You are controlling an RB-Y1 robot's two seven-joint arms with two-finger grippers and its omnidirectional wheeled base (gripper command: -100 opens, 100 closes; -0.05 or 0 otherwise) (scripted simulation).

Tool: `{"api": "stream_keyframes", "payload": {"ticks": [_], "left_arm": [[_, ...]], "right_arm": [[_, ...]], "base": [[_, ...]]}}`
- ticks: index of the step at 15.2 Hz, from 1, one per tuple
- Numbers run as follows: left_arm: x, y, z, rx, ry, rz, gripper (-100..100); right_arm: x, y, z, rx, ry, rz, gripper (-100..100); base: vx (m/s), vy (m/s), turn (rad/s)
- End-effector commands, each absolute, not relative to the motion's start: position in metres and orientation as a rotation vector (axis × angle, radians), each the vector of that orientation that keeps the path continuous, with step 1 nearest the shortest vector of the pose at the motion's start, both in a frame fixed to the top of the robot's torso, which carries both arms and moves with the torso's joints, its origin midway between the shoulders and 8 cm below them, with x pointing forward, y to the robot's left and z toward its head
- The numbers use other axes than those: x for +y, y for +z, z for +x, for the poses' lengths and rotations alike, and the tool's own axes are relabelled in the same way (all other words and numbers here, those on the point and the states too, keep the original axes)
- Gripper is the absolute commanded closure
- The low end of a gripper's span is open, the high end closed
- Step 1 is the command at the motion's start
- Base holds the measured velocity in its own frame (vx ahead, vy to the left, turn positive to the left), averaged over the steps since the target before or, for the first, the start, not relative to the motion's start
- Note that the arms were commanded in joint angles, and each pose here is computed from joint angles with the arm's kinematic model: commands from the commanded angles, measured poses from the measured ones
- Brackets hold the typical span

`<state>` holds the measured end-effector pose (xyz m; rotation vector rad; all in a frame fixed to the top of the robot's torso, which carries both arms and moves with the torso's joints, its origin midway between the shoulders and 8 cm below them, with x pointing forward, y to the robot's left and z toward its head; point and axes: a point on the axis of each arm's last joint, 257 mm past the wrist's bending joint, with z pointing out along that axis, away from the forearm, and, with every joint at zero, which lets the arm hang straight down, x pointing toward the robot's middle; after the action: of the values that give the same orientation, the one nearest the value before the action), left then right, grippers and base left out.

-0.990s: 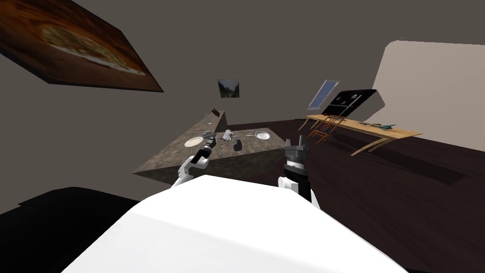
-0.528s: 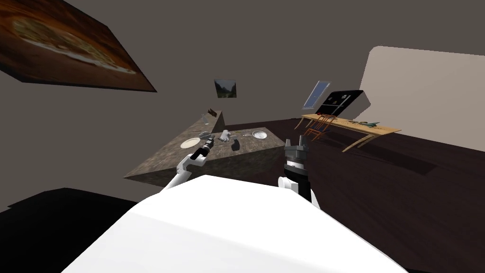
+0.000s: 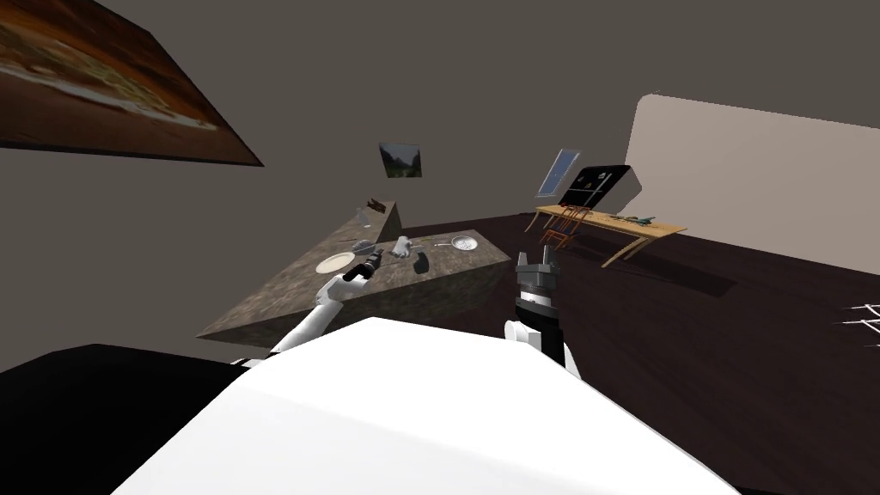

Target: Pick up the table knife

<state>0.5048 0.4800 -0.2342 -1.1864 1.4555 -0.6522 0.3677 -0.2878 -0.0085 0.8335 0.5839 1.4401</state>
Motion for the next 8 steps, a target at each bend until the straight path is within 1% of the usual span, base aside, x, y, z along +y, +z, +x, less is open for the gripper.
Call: {"api": "stream_keyframes", "payload": {"ticks": [1, 2, 3, 5, 6, 8], "left_arm": [[0.498, -0.251, 0.499, 1.479, -0.594, -1.242, -100], [0.516, -0.244, 0.503, 1.479, -0.560, -1.254, -100], [0.525, -0.258, 0.497, 1.492, -0.527, -1.291, -100], [0.529, -0.265, 0.493, 1.500, -0.509, -1.311, -100], [0.555, -0.266, 0.492, 1.500, -0.456, -1.347, -100], [0.561, -0.277, 0.485, 1.514, -0.424, -1.382, -100]], "right_arm": [[-0.288, -0.008, 0.368, 0.584, 1.440, 0.834, 0], [-0.288, -0.008, 0.368, 0.584, 1.440, 0.834, 0], [-0.288, -0.008, 0.368, 0.584, 1.440, 0.834, 0], [-0.288, -0.008, 0.368, 0.584, 1.440, 0.834, 0], [-0.288, -0.008, 0.368, 0.584, 1.440, 0.834, 0], [-0.288, -0.008, 0.368, 0.584, 1.440, 0.834, 0]], "base": [[-0.004, -0.022, -0.055], [-0.005, -0.030, -0.143], [-0.006, -0.031, -0.159], [-0.002, -0.014, -0.011], [0.002, -0.025, -0.108], [0.002, -0.022, -0.107]]}}
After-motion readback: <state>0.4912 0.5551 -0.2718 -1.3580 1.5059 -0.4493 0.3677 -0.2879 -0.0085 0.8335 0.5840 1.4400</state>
